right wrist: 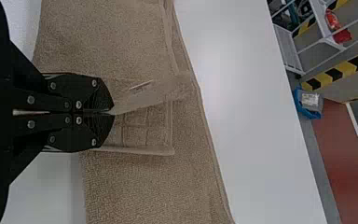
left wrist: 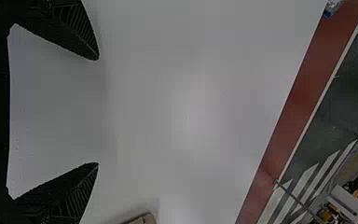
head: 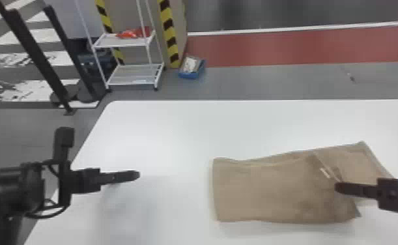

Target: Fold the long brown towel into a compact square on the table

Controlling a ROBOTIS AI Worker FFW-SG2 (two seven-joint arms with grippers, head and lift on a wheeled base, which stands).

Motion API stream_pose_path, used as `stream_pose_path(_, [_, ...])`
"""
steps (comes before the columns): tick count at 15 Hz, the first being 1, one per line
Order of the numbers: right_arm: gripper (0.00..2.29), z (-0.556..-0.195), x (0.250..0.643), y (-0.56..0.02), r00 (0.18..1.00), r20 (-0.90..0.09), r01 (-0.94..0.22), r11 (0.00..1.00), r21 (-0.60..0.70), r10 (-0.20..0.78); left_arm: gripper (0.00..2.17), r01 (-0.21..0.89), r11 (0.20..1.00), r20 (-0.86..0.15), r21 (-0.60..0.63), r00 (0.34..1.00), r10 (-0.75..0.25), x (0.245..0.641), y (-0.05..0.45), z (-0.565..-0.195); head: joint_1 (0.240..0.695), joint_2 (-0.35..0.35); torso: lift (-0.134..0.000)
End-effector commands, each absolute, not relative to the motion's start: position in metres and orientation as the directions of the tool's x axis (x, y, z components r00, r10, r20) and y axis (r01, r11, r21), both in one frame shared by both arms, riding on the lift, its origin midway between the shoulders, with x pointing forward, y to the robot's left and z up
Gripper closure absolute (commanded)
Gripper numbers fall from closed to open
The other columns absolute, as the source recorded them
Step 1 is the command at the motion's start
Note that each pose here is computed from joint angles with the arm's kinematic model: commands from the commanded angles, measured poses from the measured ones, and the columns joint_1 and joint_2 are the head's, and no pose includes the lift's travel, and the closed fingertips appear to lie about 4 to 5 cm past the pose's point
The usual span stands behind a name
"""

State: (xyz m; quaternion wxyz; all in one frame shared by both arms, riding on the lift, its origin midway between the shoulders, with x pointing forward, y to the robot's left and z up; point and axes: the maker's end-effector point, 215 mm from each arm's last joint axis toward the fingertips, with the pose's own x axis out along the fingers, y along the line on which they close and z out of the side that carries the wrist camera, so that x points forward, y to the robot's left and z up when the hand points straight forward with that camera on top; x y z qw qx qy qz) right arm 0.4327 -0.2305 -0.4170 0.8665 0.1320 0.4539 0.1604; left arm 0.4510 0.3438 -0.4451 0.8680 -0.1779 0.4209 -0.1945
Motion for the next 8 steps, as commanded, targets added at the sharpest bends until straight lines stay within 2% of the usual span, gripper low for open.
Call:
stream_pose_path(1, [1.37,-0.413,0.422,-0.239,0.552,-0.731,-0.135,0.908,0.397,0.402,0.07,0.194,0.861,-0.662,-0.470,0.568,-0.489,0.453,0.341,-0.445,0.695,0.147,-0.124])
stream_pose_path(5, [1.36,-0.422,0.399,-0.241,0.538,-0.739,-0.125,0.906,0.405,0.405,0.07,0.195,0.863,-0.667,-0.467,0.563,-0.488,0.453,0.339,-0.446,0.695,0.130,-0.124])
stream_pose_path(8, [1.36,-0.419,0.396,-0.261,0.564,-0.724,-0.085,0.900,0.427,0.397,0.07,0.197,0.864,-0.670,-0.464,0.559,-0.488,0.454,0.338,-0.448,0.695,0.125,-0.124])
